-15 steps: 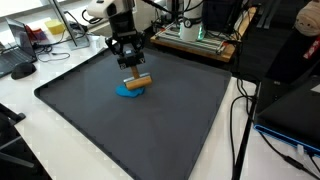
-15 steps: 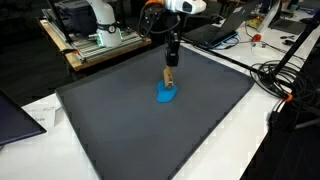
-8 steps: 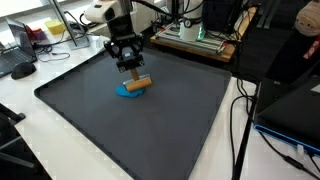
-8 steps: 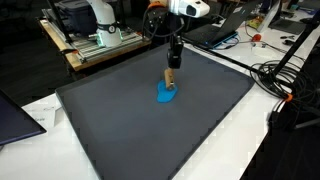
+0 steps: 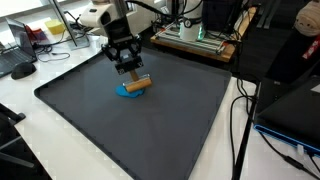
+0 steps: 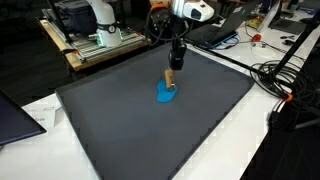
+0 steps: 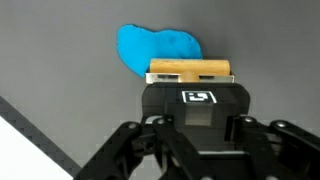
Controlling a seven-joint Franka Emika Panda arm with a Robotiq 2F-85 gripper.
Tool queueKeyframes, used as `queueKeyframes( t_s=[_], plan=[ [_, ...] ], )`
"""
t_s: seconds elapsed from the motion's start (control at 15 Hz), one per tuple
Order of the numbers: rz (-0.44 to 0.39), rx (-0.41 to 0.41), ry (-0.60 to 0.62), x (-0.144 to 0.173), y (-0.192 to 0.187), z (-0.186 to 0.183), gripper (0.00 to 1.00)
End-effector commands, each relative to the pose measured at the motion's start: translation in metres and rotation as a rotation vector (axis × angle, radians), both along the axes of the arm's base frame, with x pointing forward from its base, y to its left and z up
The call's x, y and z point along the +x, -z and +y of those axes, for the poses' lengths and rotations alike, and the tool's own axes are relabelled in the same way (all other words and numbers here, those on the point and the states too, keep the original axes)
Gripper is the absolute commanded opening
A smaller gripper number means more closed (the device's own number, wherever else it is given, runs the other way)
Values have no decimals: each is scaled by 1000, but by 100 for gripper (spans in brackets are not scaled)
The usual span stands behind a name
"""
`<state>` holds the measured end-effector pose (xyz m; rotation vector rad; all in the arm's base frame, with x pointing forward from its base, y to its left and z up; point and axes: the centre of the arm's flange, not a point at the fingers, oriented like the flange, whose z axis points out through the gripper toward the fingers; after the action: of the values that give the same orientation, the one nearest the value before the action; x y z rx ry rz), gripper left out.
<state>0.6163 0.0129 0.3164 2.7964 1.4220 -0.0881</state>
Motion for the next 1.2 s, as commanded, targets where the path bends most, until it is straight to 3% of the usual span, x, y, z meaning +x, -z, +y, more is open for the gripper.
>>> queueKeyframes(
  t_s=[0.0, 1.13],
  plan=[
    [27, 26, -18, 18, 33, 3, 23],
    [58, 14, -46, 36, 45, 19, 23]
  ],
)
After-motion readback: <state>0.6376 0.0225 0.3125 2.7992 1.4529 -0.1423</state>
